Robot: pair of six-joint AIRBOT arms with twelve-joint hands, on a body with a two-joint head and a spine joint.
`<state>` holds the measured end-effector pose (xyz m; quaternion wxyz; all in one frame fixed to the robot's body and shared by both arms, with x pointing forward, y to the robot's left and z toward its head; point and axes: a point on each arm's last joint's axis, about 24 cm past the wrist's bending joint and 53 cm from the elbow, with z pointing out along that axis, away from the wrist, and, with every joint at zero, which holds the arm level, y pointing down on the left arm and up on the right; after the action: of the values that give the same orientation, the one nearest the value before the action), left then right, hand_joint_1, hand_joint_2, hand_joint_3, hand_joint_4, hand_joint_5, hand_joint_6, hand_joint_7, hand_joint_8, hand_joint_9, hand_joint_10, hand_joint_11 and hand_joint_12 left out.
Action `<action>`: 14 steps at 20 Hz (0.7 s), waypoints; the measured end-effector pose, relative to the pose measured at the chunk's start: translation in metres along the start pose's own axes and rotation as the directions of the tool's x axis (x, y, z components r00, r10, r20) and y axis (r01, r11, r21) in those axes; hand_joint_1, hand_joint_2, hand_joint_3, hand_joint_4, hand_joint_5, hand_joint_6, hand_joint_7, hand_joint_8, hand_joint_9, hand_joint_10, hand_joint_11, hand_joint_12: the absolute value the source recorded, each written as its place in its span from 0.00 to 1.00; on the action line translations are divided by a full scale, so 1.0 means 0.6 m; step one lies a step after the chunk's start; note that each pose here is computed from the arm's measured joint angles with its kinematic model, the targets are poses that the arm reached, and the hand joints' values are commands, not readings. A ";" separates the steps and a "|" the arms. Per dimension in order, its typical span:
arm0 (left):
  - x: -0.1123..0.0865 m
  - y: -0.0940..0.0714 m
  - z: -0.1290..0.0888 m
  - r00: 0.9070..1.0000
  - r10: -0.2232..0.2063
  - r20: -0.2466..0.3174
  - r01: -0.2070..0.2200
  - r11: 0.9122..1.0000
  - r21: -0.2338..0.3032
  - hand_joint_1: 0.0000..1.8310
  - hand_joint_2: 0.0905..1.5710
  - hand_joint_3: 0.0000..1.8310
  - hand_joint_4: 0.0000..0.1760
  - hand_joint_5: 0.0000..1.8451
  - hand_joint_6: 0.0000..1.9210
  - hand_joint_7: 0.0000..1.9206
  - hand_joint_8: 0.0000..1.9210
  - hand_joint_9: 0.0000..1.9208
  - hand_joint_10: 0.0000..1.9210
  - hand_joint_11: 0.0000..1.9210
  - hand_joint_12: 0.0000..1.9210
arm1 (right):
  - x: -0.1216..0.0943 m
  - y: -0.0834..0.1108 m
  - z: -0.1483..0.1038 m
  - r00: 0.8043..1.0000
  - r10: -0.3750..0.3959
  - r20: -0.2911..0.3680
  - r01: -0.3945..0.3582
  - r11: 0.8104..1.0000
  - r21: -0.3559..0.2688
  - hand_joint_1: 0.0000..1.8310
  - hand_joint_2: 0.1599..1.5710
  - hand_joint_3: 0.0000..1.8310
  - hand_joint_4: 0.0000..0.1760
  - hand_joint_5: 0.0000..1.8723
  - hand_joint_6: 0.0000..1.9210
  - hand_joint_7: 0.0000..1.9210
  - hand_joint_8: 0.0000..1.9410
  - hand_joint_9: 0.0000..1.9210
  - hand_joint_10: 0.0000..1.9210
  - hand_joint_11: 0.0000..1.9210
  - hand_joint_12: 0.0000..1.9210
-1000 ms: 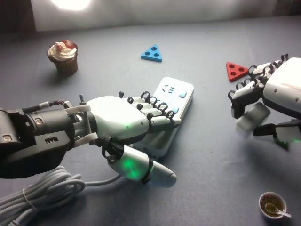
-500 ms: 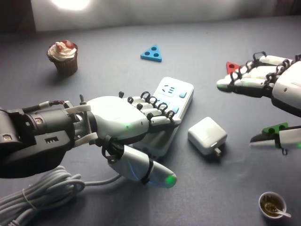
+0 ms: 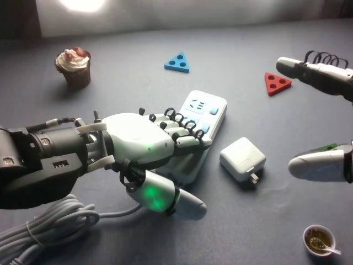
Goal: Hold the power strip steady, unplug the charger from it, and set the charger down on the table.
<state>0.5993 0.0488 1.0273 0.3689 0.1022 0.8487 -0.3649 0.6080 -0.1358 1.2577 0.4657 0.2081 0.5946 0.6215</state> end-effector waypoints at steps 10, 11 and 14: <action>-0.056 -0.012 -0.028 0.999 0.009 0.032 -0.008 1.000 -0.029 0.00 0.61 0.00 0.00 0.04 0.00 0.04 0.00 0.03 0.00 0.02 0.03 | 0.009 -0.013 -0.039 0.965 0.229 0.127 -0.241 0.967 0.082 0.33 0.52 0.00 0.00 0.03 0.00 0.04 0.00 0.04 0.00 0.00 0.17; -0.066 -0.021 -0.031 0.999 0.008 0.043 -0.007 1.000 -0.020 0.00 0.61 0.00 0.00 0.03 0.00 0.03 0.00 0.02 0.00 0.00 0.03 | 0.009 0.000 -0.039 0.965 0.228 0.128 -0.236 0.970 0.051 0.35 0.52 0.00 0.00 0.03 0.00 0.04 0.00 0.04 0.00 0.00 0.16; -0.094 -0.043 -0.041 0.998 0.010 0.070 -0.009 1.000 -0.007 0.00 0.61 0.00 0.00 0.03 0.00 0.03 0.00 0.02 0.00 0.01 0.03 | 0.010 0.010 -0.056 0.962 0.230 0.145 -0.237 0.971 0.029 0.34 0.52 0.00 0.00 0.03 0.00 0.04 0.00 0.05 0.00 0.00 0.19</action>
<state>0.6139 0.0530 1.0922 0.4005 0.0922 0.8361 -0.3634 0.5756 -0.1482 1.2547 0.4249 0.3305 0.5457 0.6422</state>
